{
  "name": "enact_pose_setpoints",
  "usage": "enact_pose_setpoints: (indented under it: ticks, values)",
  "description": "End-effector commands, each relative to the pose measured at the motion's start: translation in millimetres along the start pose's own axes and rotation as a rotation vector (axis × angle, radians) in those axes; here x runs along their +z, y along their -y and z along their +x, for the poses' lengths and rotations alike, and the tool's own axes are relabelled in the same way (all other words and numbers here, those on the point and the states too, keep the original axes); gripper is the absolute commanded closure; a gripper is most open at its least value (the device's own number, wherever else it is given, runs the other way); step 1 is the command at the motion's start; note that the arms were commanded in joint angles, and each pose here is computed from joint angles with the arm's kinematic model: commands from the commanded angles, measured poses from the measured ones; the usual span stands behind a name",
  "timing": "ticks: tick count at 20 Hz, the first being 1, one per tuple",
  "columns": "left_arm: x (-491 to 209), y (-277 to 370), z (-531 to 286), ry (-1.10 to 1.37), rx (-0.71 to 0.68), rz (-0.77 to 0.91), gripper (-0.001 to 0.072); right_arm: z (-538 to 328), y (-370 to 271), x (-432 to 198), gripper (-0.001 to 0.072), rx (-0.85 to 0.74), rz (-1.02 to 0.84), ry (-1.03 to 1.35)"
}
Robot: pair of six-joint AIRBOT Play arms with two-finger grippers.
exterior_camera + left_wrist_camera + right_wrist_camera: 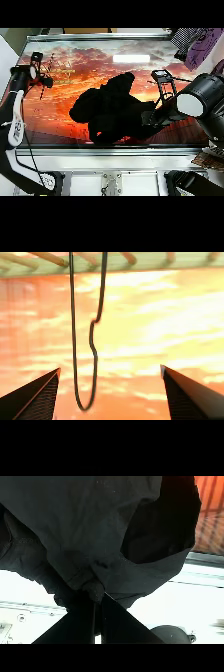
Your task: Fold the clothes and pants, and hang the long-sleeved shirts on hangers.
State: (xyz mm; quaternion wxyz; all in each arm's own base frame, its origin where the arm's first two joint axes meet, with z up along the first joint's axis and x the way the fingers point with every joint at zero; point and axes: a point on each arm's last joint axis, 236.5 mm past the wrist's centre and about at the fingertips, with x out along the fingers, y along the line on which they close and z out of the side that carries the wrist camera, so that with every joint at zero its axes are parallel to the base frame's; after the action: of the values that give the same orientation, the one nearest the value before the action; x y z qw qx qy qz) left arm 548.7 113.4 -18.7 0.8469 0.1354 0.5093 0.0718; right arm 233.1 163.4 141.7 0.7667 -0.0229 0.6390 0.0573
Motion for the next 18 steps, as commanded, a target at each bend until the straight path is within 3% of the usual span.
enact_pose_setpoints:
  ticks: [1,16,17,18]
  values:
    - [-7,-8,54,-0.046,0.057,0.062,0.0024,1,0,0,0.0699,-0.001,-0.001,-0.003]
    - [-30,-28,110,-0.094,0.076,0.022,0.0029,2,-1,0,0.0699,-0.002,-0.001,-0.005]
    - [-30,-29,110,-0.096,0.077,0.004,0.0204,2,-1,0,0.0699,-0.003,-0.002,-0.005]
    - [-33,-29,109,-0.107,0.076,0.002,0.044,2,-1,0,0.0699,-0.003,-0.001,-0.005]
